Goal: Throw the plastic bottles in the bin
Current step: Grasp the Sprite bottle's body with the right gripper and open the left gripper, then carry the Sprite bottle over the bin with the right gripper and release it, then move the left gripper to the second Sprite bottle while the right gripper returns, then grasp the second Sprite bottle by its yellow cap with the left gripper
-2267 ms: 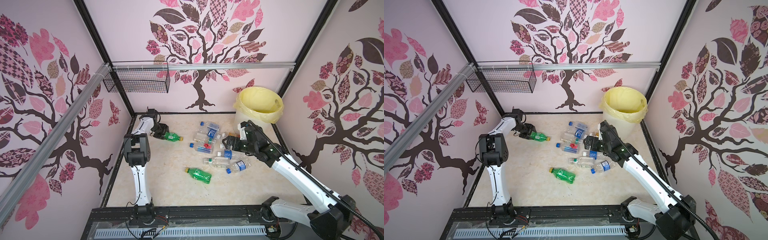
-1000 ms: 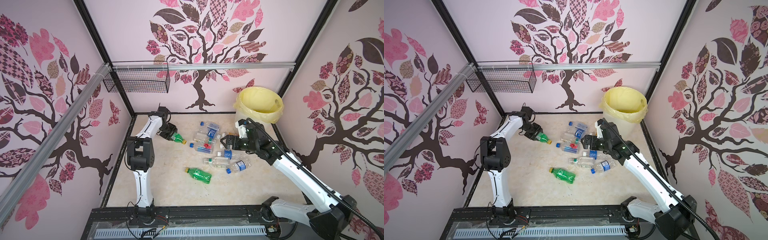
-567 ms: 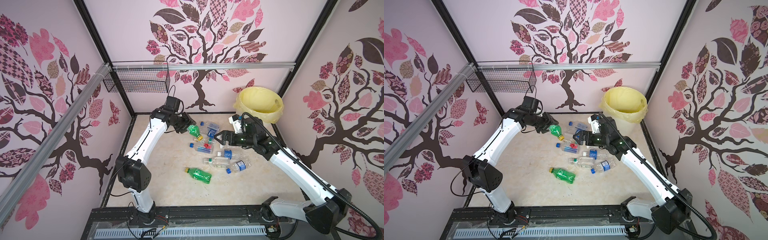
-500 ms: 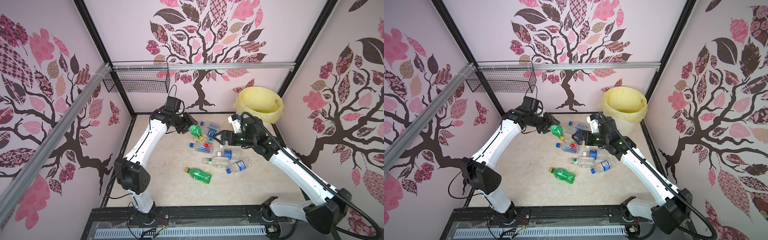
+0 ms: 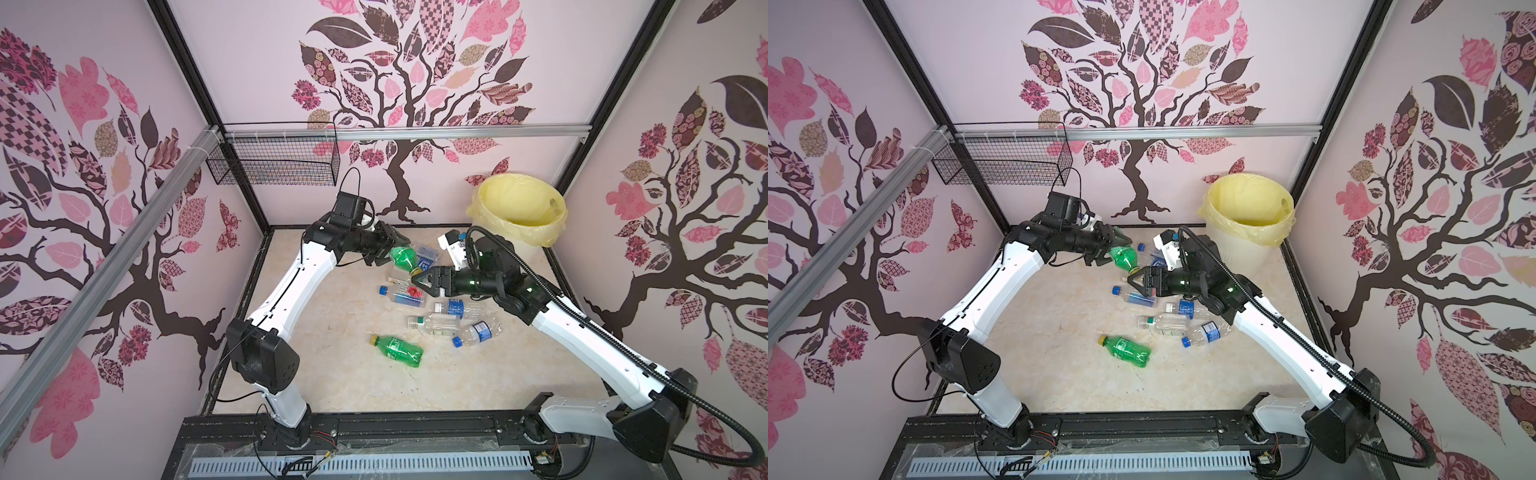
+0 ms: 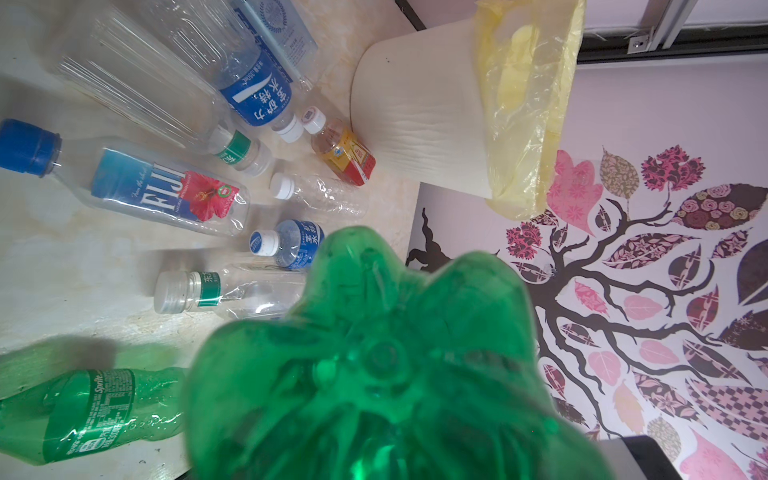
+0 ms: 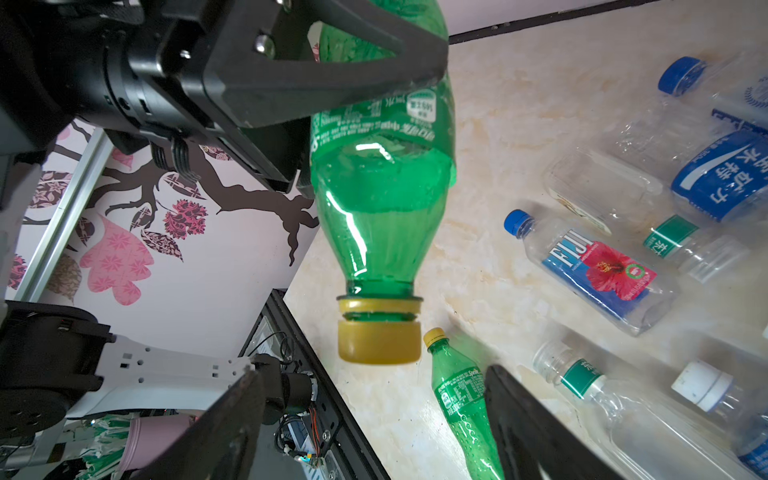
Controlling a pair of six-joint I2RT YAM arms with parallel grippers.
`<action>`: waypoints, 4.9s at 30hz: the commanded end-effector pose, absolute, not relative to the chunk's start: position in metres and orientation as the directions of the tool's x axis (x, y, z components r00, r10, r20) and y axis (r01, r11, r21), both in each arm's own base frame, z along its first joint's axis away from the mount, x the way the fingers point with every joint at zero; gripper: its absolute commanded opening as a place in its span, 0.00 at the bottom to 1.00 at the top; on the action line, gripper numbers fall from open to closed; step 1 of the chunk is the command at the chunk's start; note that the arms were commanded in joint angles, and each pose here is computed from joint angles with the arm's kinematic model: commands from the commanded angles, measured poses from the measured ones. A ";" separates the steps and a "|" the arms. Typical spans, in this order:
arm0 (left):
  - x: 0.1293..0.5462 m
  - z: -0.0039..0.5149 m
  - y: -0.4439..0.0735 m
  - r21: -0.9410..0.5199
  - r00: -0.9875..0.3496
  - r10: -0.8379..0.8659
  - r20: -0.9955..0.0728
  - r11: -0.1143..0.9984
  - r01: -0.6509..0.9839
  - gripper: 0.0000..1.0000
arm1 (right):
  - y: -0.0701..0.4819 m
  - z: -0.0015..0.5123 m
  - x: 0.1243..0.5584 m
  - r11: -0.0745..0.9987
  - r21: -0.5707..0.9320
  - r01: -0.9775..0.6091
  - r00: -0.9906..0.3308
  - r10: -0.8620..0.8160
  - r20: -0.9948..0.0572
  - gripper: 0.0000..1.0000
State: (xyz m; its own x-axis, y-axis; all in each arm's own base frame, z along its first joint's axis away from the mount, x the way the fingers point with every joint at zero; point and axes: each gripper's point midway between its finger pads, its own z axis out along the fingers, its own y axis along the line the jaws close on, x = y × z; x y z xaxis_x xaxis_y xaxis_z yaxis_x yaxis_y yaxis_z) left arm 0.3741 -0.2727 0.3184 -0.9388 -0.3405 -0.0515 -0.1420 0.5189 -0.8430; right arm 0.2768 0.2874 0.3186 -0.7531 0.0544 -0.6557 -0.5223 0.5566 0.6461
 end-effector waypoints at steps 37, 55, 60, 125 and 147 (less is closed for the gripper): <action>0.382 0.409 -0.253 -0.841 -0.886 -0.405 -0.227 0.541 -0.032 0.97 | 0.244 0.357 0.347 0.803 0.436 -0.407 -0.615 0.112 -0.780 0.19; 0.349 0.471 -0.270 -0.568 -0.656 -0.268 -0.705 0.768 0.297 0.97 | 0.086 0.515 0.392 0.990 0.020 0.139 -0.077 0.031 -0.997 0.21; 0.345 0.472 -0.270 -0.552 -0.651 -0.248 -0.717 0.772 0.314 0.97 | 0.068 0.548 0.393 0.970 -0.028 0.240 0.012 -0.032 -0.999 0.20; 0.206 0.160 -0.214 -0.343 -0.590 -0.760 0.271 0.497 -0.797 0.97 | 0.177 0.302 0.299 0.985 -0.013 -0.170 -0.564 -0.108 -0.819 0.99; 0.215 0.088 -0.261 -0.183 -0.629 -0.728 0.272 0.602 -0.777 0.97 | 0.175 0.283 0.273 0.970 0.081 -0.230 -0.592 -0.073 -0.803 1.00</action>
